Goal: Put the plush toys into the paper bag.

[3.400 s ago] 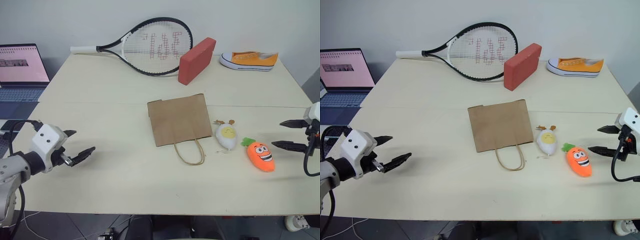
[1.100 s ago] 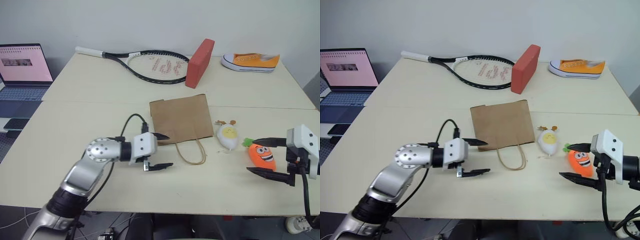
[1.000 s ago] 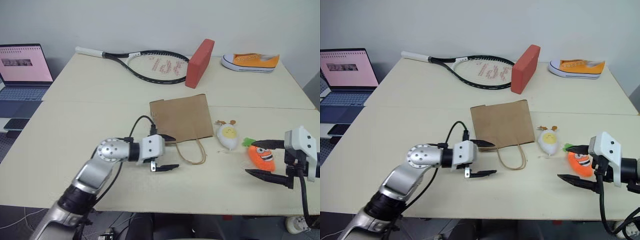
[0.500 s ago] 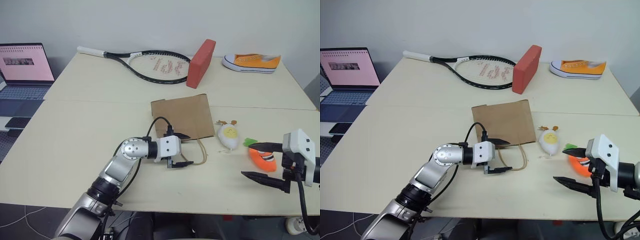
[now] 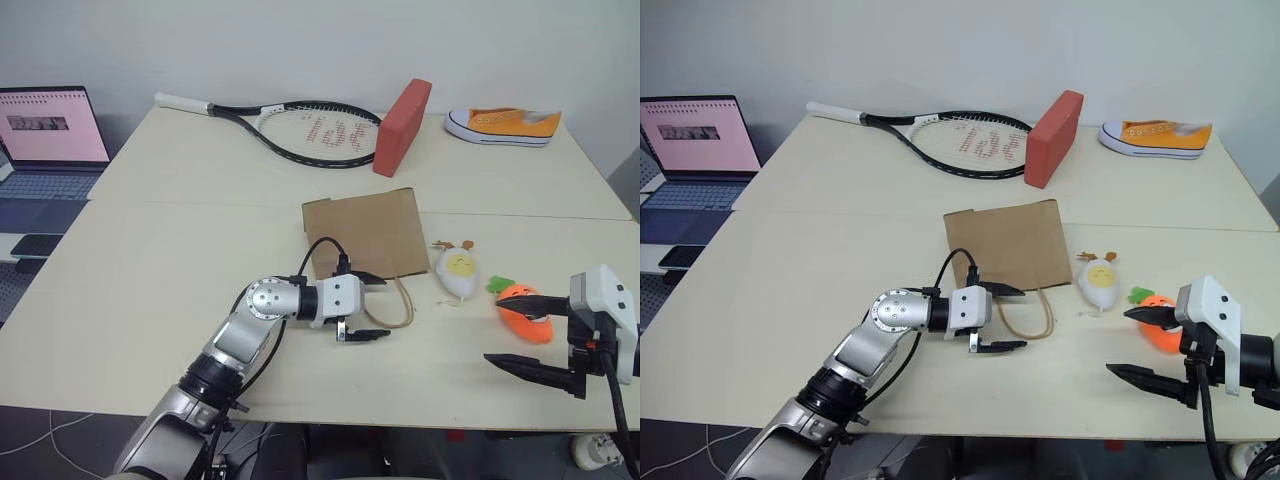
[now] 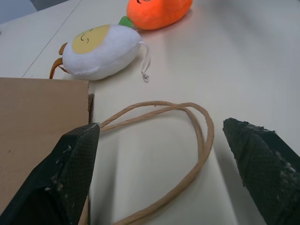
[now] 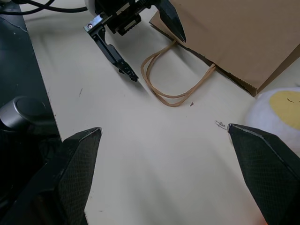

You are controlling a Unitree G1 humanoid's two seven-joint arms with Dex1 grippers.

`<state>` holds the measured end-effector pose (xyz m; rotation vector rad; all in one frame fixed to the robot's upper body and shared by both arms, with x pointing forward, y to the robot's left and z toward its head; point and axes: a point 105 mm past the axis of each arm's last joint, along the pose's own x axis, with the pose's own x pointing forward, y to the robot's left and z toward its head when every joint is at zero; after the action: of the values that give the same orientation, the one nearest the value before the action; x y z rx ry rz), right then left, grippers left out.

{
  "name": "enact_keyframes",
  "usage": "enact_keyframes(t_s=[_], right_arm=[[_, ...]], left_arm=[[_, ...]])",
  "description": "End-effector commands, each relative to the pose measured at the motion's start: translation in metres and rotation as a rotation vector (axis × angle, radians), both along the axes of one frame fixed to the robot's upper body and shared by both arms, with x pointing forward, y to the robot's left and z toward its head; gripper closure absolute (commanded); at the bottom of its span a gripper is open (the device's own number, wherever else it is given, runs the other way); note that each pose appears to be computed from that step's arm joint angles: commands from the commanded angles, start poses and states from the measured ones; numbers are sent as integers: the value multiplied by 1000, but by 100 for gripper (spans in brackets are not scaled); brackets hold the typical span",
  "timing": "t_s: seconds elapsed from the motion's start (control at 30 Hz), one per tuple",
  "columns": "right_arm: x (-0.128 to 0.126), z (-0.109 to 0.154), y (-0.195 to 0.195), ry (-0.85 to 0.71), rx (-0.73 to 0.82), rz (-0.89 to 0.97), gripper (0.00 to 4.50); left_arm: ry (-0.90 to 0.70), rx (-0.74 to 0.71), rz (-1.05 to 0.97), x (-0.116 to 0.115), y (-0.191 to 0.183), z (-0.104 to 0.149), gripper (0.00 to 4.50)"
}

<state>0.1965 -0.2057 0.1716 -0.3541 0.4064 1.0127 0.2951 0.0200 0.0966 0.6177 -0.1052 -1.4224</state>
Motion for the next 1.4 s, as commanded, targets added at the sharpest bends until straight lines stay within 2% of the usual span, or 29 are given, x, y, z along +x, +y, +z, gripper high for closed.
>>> enact_keyframes(t_s=[0.03,0.13,0.23,0.63,0.8,0.93,1.03,1.13,1.23,1.4], right_arm=[[-1,6,4,-41,-17,30,0],[1,7,4,-51,-16,27,0],[1,7,5,-56,-14,30,0],[4,7,10,-69,-11,30,0],[5,6,12,-74,-2,32,0],[5,6,16,-81,14,40,0],[6,6,21,-87,34,46,0],[5,3,31,-84,65,54,0],[4,0,45,-72,123,56,0],[28,-11,67,-116,199,-40,0]], left_arm=[[-54,-20,-18,1,-5,9,2],[-58,-25,-19,1,-6,8,2],[-56,-36,-30,0,-8,9,57],[-50,4,-60,0,-8,3,445],[-41,11,-52,3,-5,2,448],[2,-35,-40,5,-3,13,448],[42,-98,-23,8,-2,29,448],[84,-187,-11,12,3,60,448],[135,-216,-26,7,10,79,448],[252,-261,-21,0,21,103,448]])
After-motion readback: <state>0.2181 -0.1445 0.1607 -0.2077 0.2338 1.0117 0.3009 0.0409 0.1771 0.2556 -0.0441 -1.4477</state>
